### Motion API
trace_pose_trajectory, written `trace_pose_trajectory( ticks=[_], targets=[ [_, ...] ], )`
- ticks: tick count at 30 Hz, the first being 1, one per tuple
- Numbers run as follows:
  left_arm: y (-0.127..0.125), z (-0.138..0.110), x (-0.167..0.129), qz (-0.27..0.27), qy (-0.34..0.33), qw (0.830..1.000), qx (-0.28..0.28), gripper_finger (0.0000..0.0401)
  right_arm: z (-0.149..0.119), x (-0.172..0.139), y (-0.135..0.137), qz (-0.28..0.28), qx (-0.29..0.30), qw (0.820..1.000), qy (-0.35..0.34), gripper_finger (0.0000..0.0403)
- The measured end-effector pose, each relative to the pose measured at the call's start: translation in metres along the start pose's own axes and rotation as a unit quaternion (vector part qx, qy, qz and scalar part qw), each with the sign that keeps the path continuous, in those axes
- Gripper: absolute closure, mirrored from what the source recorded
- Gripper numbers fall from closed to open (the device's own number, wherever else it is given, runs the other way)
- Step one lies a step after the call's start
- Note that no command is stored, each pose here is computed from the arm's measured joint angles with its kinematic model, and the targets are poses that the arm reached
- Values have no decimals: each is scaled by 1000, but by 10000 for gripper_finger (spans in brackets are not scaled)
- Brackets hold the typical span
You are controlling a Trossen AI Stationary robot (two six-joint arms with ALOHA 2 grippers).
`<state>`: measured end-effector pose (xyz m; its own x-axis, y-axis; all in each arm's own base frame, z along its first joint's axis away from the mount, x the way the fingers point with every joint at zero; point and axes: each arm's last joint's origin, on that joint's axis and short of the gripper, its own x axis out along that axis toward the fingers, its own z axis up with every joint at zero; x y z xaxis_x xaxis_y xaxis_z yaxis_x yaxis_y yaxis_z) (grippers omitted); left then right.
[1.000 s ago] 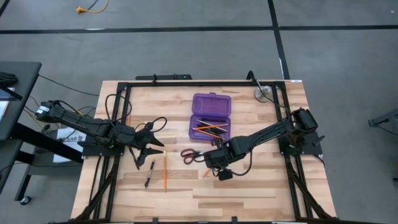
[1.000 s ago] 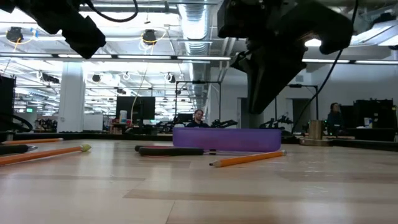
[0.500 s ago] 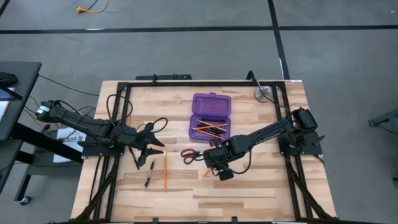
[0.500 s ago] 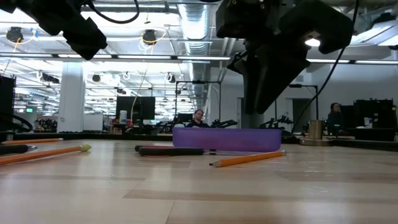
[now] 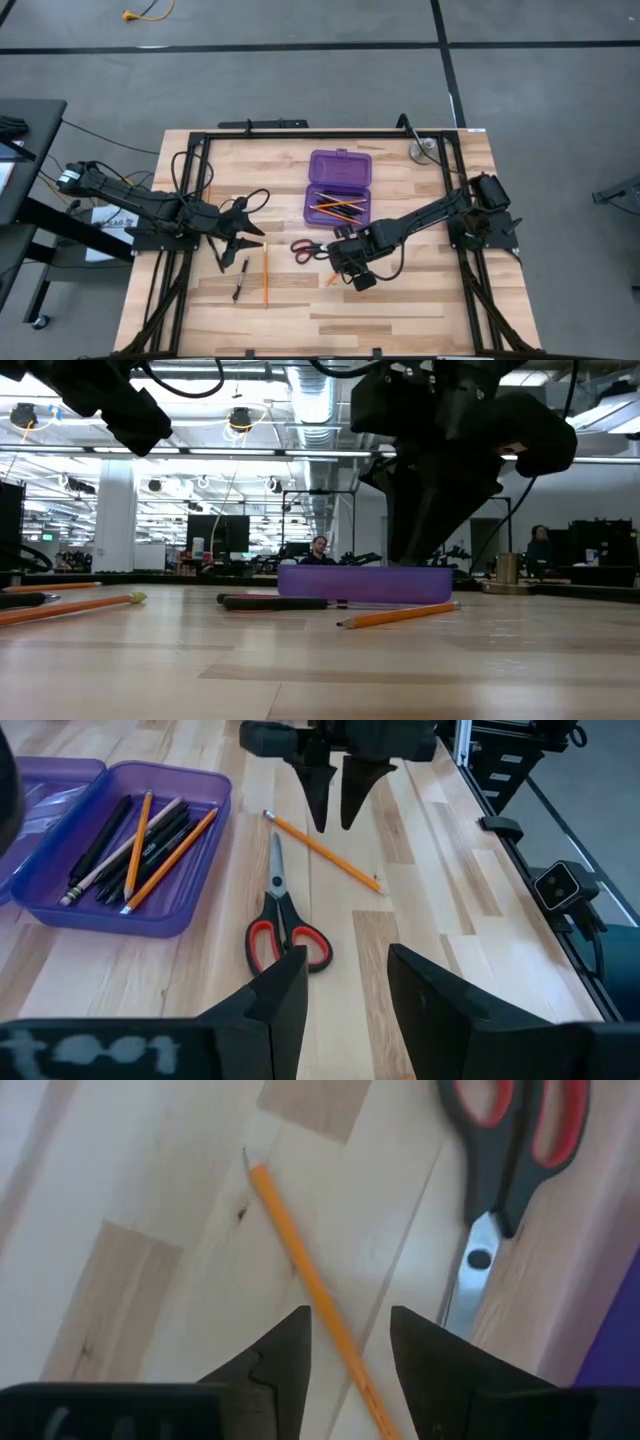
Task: Pick & place school supplies into a supply box
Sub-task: Put the right orange pencil into the pencil box
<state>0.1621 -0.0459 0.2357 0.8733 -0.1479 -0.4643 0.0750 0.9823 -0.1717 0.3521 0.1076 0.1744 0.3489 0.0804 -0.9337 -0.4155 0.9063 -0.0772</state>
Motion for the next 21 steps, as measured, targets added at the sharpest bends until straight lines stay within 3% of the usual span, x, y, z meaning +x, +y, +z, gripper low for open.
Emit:
trace_pose_trajectory(
  ticks=[21],
  targets=[
    [0, 0, 0, 0, 0, 1000, -9, 273, -33, 28, -11, -7, 4, 1000, 8, 274]
  ],
)
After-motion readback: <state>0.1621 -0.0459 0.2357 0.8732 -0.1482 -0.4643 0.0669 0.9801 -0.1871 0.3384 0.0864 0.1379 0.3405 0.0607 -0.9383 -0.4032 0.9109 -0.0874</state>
